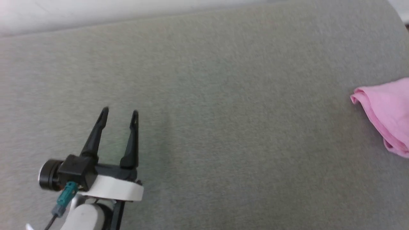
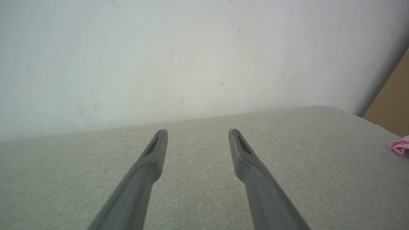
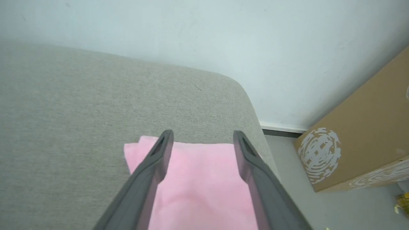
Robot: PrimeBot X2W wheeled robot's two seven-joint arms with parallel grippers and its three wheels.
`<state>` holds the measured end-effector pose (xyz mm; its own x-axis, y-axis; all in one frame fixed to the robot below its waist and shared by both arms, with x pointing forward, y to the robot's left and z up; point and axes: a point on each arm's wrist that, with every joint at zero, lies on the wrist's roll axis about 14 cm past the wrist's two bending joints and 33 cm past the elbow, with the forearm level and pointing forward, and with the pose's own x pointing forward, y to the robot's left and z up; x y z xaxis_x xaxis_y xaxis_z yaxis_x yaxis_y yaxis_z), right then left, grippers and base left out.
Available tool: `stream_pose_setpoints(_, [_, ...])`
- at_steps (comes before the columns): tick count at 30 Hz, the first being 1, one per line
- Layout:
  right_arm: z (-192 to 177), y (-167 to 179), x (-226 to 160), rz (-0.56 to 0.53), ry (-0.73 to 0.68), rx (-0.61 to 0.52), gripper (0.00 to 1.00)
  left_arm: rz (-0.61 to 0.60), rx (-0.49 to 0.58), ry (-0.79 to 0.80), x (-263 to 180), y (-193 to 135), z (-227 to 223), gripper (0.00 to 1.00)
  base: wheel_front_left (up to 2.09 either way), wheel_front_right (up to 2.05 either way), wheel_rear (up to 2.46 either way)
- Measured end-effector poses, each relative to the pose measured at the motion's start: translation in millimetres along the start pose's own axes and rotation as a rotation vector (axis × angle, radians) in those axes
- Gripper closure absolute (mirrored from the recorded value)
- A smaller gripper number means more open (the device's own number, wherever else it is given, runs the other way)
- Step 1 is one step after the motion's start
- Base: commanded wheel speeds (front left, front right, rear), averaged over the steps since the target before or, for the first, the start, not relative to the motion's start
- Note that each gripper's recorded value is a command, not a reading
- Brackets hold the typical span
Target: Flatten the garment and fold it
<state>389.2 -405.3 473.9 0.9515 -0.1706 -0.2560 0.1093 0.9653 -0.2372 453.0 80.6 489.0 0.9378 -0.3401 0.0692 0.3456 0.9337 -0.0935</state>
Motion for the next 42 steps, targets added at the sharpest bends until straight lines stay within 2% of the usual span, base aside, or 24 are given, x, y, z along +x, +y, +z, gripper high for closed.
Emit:
stream_pose_setpoints(9, [47.7,96.2,-23.1,0.201,-0.208,0.188,0.00,0.204,0.087,0.007,-60.2,66.8,25.7,0.00,0.00,0.00,0.00])
stream_pose_setpoints(17, [98.2,154.3,-58.1,0.309,-0.339,0.262,0.00,0.278,0.101,-0.037,-106.3,93.9,56.0,0.00,0.00,0.00,0.00])
stream_pose_setpoints(23, [109.6,171.6,-82.4,0.323,-0.361,0.272,0.00,0.318,0.098,-0.092,-131.6,103.1,76.6,0.00,0.00,0.00,0.00])
stream_pose_setpoints(42, [85.9,177.1,-108.1,0.249,-0.303,0.282,0.00,0.322,0.064,-0.016,-162.2,83.1,43.0,0.00,0.00,0.00,0.00])
